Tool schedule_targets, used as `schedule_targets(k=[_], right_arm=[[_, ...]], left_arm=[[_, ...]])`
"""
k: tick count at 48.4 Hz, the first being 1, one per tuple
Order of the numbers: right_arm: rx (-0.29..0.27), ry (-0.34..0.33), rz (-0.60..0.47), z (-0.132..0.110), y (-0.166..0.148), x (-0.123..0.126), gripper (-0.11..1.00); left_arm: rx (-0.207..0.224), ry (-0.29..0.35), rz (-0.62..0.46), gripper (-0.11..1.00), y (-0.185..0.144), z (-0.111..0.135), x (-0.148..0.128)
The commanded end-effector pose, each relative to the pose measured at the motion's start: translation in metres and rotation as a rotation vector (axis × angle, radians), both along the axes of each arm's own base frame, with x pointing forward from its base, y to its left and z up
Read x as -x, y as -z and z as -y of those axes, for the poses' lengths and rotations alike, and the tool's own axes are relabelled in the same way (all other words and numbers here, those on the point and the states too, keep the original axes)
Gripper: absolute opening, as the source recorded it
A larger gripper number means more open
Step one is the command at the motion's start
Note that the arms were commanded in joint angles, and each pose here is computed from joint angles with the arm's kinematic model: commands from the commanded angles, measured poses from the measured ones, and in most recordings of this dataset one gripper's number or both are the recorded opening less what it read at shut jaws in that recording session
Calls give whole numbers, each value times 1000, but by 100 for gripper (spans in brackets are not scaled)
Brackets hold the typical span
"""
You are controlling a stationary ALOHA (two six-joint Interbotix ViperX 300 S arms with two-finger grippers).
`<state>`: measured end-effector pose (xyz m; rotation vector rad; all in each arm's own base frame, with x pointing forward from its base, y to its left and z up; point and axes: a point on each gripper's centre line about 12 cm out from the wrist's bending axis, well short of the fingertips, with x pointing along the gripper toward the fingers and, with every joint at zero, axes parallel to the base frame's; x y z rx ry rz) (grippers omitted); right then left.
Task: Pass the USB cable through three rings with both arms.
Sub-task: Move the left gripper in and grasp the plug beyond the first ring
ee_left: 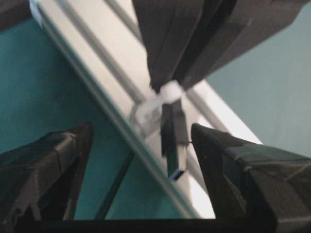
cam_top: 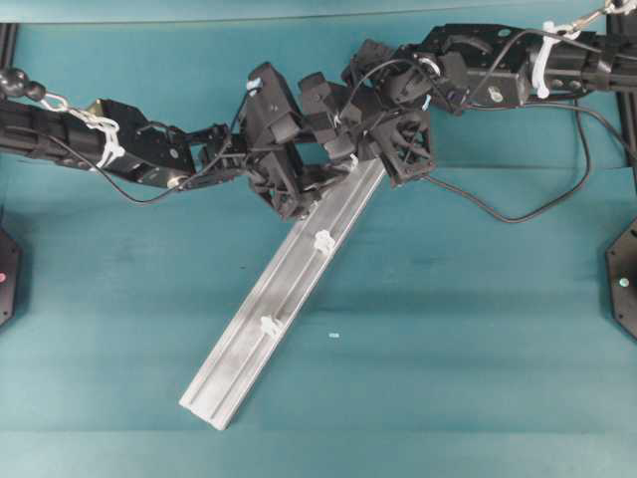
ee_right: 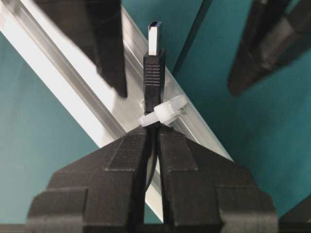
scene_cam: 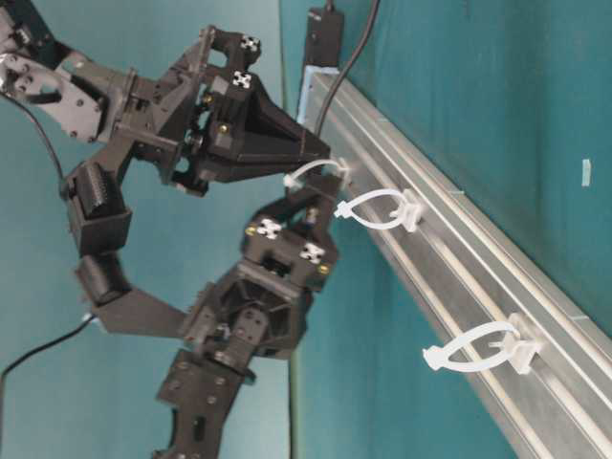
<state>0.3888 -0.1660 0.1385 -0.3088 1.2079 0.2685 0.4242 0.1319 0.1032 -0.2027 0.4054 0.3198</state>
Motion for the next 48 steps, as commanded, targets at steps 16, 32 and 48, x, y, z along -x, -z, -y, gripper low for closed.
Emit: schedule_targets(k=[16,32,48], right_arm=[[1,12,25,-1,-6,-3,7],[-3,12,18,-2,-4,-1,7],[-6,13,11,-3,-2,2,7]], left_arm=[[-5,35,37,57,-11,14,-8],[-18,39,75,52,-26,16,-8],[-34,42,100,56,-38,15,-10]])
